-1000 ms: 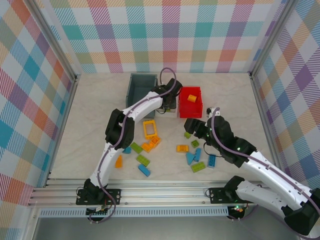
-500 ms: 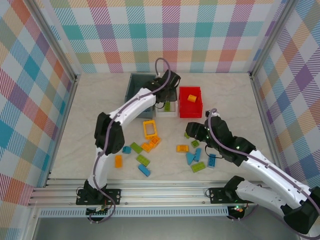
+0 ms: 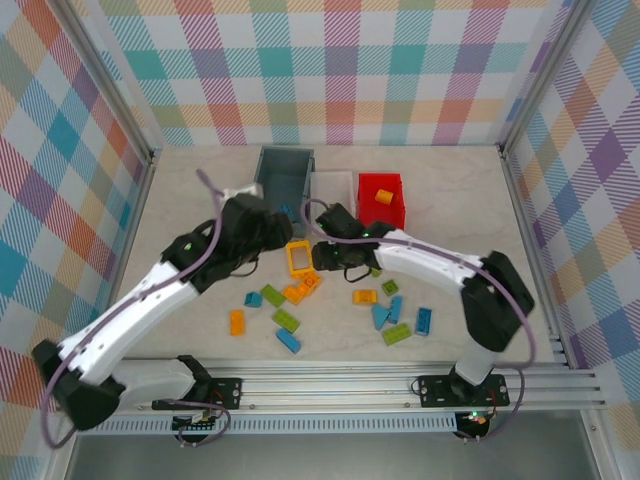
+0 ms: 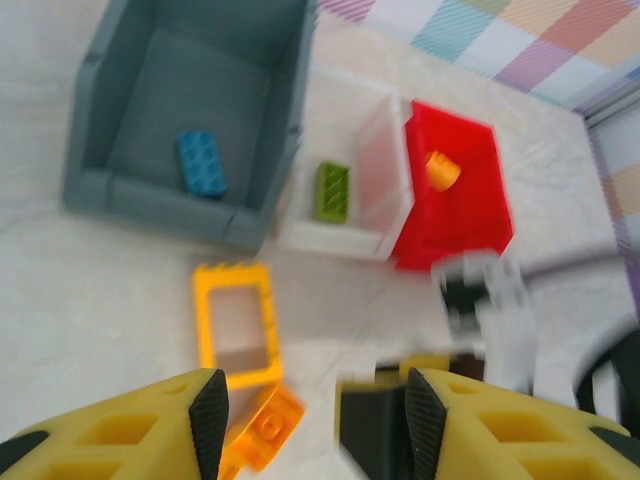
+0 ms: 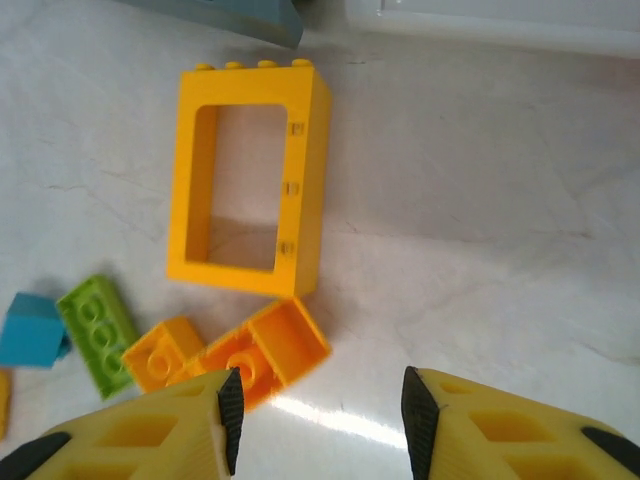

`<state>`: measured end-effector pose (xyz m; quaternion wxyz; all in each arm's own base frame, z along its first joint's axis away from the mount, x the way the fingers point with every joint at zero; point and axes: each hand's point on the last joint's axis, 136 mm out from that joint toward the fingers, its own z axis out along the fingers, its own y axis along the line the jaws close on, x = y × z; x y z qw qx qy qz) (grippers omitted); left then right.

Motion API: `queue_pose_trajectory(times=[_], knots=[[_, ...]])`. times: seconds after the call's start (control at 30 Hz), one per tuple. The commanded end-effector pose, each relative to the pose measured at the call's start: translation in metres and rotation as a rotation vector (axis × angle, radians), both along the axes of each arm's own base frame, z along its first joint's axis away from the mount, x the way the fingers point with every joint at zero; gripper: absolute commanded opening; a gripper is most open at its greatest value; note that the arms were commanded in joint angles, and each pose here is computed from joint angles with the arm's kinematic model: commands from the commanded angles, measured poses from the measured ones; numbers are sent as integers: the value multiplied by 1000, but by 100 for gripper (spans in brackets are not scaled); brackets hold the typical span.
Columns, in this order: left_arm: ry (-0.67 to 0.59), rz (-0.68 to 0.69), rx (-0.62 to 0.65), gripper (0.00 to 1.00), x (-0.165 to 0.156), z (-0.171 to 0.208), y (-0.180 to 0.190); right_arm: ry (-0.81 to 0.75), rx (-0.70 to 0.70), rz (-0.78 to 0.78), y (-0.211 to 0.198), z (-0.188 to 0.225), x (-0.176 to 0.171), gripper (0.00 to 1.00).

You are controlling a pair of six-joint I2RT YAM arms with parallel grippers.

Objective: Sort the legos into containers by color

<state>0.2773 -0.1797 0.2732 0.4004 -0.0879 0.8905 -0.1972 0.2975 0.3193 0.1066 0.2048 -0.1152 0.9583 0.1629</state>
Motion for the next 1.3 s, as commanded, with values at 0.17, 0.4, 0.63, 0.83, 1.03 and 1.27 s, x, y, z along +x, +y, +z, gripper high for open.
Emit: queue_pose_trajectory(times=[0.17,0.4,0.63,0.83,1.03,1.27], knots=[[4,5,-112,58,-62,-36,45,68,-42,7,38,-35,31,42],[10,14,-116,58,-73,-40,54,114,-106,-44,36,-58,43,33],[11,-3,-115,58,-65,-39,44,101,-118,-83,28,-59,44,23],[12,-10,-111,57,-62,-37,41,84,-108,-107,23,-54,42,19],[17,-6,-101,57,-61,-41,41,47,-75,-128,14,-35,36,15],[21,-7,-95,57,-54,-45,36,-47,-54,-177,-14,10,29,15]])
